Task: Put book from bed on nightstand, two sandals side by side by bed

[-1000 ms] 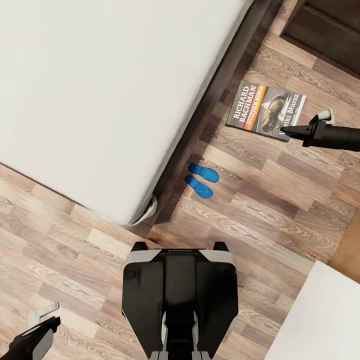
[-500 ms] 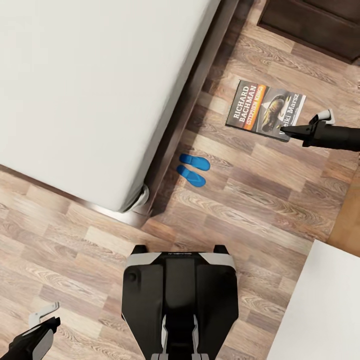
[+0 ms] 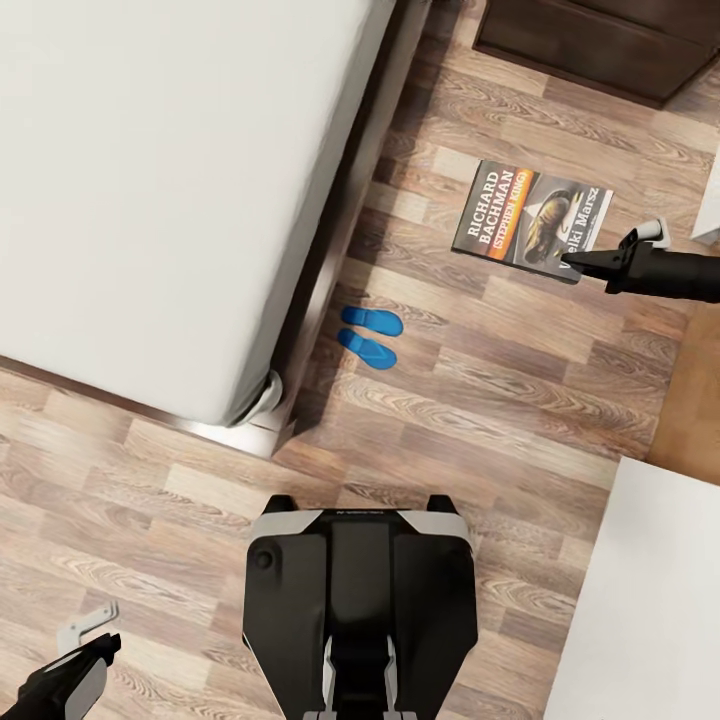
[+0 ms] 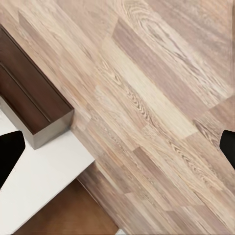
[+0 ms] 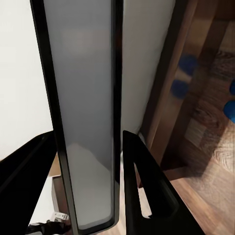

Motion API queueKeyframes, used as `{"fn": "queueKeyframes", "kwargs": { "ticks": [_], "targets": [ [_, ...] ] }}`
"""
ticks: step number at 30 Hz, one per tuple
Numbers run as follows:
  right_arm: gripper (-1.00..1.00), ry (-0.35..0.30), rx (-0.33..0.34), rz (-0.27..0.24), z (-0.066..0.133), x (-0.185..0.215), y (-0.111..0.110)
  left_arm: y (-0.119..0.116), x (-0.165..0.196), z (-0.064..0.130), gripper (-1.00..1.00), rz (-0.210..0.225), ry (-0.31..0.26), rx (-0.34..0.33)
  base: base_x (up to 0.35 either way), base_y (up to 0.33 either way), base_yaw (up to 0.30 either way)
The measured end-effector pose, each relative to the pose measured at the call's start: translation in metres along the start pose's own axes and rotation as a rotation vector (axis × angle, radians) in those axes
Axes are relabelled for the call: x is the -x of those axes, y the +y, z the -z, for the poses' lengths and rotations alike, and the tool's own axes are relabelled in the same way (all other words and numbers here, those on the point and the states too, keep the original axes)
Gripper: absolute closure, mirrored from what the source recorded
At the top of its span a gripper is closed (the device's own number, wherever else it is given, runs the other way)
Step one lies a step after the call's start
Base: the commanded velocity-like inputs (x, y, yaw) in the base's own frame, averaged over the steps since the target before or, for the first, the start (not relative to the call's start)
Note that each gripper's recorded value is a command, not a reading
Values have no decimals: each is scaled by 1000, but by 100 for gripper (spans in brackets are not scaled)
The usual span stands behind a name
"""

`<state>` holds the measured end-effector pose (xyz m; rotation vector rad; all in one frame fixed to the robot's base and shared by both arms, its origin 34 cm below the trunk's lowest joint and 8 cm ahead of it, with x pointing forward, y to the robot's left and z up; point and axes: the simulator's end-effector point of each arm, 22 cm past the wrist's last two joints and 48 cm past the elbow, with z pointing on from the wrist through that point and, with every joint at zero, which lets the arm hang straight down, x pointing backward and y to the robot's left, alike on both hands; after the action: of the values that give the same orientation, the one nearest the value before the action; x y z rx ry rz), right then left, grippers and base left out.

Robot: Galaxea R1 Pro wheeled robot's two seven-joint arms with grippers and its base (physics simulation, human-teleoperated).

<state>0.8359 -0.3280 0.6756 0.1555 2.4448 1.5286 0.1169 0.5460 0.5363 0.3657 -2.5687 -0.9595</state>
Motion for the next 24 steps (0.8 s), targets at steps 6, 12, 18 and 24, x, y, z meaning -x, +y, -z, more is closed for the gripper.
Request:
{"fn": "queueKeyframes", "kwargs": {
  "ticks": [6,12,18,24],
  "targets": [
    [100,-4,3,6,2,3,5,0,3,1,-100,4,-5,-3,-5,0,-138],
    [100,-8,5,13,3,6,10,-1,6,3,-100,8,-11,-6,-1,0,-149],
    [100,-10,7,19,4,9,15,-1,9,5,-100,12,-16,-8,0,0,-164],
    [100,-9,7,25,5,11,19,-1,12,6,-100,15,-23,-12,0,0,-169]
  ]
}}
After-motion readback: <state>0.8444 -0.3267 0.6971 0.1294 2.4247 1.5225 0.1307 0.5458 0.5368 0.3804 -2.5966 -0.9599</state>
